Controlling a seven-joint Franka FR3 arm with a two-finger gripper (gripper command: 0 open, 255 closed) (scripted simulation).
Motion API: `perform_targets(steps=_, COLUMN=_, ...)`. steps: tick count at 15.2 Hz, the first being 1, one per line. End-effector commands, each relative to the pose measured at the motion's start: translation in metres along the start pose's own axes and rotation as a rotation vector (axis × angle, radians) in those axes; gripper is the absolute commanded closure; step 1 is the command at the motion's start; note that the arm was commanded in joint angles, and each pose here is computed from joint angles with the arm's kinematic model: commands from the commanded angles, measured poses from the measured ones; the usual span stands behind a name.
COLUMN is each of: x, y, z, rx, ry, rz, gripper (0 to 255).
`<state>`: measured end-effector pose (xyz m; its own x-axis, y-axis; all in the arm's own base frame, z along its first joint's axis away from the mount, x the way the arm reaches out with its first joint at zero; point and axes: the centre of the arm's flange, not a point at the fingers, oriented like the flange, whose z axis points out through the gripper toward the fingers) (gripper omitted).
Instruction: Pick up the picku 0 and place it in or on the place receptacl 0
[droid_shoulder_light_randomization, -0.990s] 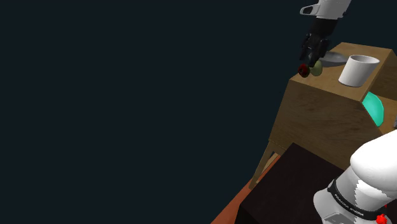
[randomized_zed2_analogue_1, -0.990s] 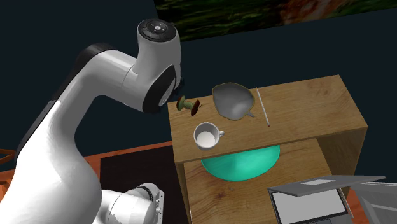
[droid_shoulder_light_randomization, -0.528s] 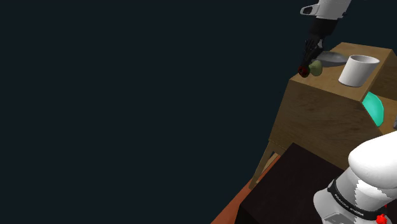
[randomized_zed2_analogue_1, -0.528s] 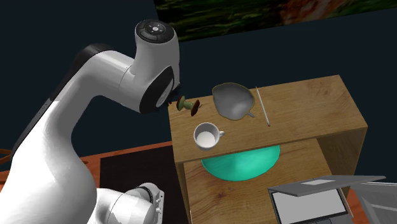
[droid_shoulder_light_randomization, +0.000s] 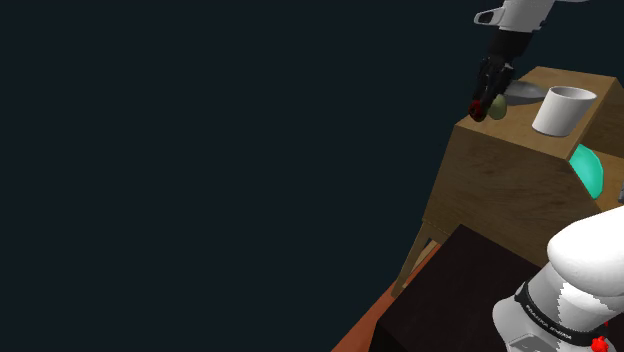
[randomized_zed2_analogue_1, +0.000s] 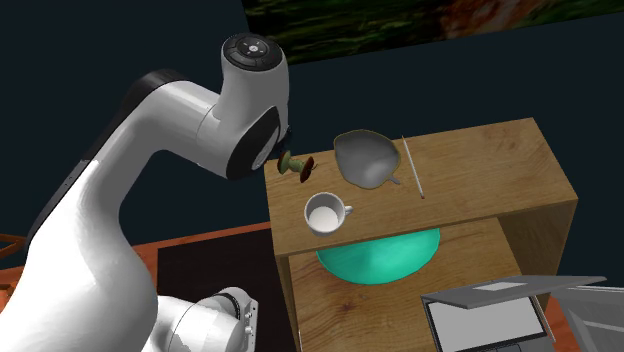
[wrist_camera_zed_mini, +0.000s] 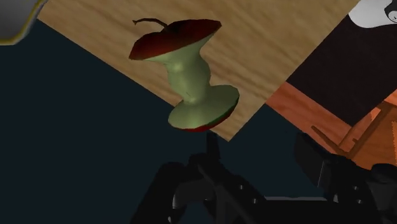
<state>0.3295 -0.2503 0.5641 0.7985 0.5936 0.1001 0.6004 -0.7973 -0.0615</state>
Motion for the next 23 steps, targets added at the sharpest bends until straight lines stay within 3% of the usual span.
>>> perform_targets(steps=1, x=-0.017, y=0.013, z=-0.001, rx=-0.011, ry=0.014, rz=-0.038, gripper=0)
perform_targets(steps=5, x=-0.057, y=0.045, z=-0.003, rx=-0.034, ry=0.048, rz=-0.13, gripper=0)
perform_targets(steps=13, x=-0.055, y=0.046, z=0.037, rx=-0.034, ry=0.048, rz=-0.13, gripper=0)
perform_targets(steps=20, x=-0.055, y=0.046, z=0.037, rx=-0.034, ry=0.048, rz=-0.13, gripper=0)
perform_targets(steps=21, x=-0.055, y=0.046, z=0.037, rx=-0.034, ry=0.048, rz=-0.13, gripper=255)
perform_targets(steps=23, x=-0.055, y=0.046, z=0.037, rx=-0.034, ry=0.048, rz=-0.13, gripper=255)
